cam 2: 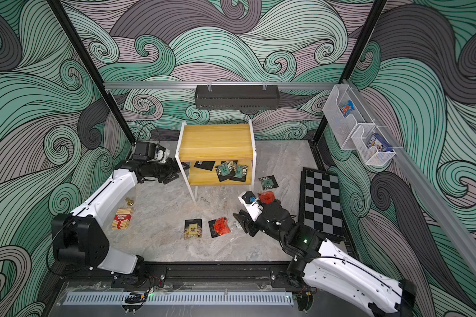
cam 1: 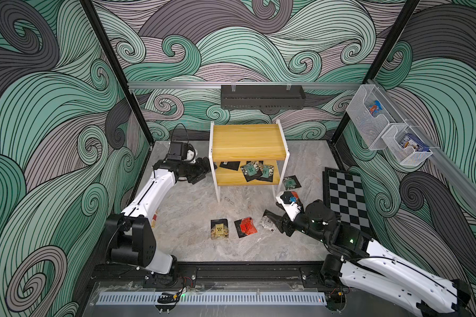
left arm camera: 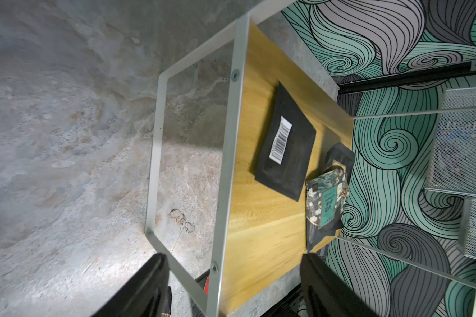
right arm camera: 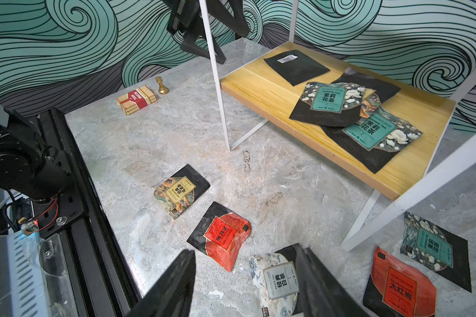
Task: Remove the tea bags from the shelf
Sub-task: Pick up the tea bag from the shelf.
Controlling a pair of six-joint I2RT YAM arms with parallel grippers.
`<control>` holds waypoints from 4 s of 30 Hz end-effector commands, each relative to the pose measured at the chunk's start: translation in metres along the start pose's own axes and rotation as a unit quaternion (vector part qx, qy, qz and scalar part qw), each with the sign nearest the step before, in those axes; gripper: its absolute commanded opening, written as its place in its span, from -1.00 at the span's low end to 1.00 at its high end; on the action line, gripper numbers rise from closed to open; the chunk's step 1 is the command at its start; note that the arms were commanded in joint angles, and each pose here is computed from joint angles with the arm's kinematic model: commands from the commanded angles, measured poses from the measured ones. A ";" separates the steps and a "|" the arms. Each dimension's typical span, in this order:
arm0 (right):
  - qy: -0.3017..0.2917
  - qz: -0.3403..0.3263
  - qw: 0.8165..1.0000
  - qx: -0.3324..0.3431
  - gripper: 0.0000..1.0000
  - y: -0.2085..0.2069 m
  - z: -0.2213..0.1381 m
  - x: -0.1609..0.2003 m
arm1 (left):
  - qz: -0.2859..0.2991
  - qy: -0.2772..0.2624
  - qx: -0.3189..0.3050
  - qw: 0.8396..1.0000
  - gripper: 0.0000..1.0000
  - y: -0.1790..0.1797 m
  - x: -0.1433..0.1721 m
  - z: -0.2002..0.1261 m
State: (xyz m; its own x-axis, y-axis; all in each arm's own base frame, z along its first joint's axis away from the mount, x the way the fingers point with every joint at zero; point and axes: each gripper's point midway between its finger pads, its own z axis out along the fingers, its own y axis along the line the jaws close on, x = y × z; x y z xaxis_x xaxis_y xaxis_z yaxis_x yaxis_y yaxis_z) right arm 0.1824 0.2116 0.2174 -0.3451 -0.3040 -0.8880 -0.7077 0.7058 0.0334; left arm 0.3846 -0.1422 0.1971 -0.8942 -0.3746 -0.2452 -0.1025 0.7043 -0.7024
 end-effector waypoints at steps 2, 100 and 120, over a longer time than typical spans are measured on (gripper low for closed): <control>0.011 0.019 1.000 0.011 0.24 -0.005 0.001 0.009 | 0.012 0.032 0.055 0.998 0.59 -0.023 -0.011 0.007; 0.022 0.024 0.999 0.013 0.31 -0.005 0.019 0.020 | 0.022 0.006 0.029 0.999 -0.98 -0.003 -0.036 0.002; 0.013 0.019 1.000 0.009 0.33 -0.004 0.018 0.014 | 0.095 -0.131 -0.101 0.982 -1.00 0.002 -0.030 -0.098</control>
State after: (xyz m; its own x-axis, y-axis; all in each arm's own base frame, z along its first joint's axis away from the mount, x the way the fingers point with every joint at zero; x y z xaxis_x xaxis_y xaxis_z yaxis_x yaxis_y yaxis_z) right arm 0.1900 0.2143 0.1872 -0.4141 -0.3157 -0.8538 -0.6775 0.7332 0.0575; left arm 0.3816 -0.0937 0.2543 -0.8104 -0.3548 -0.4663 -0.0249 0.8160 -0.5775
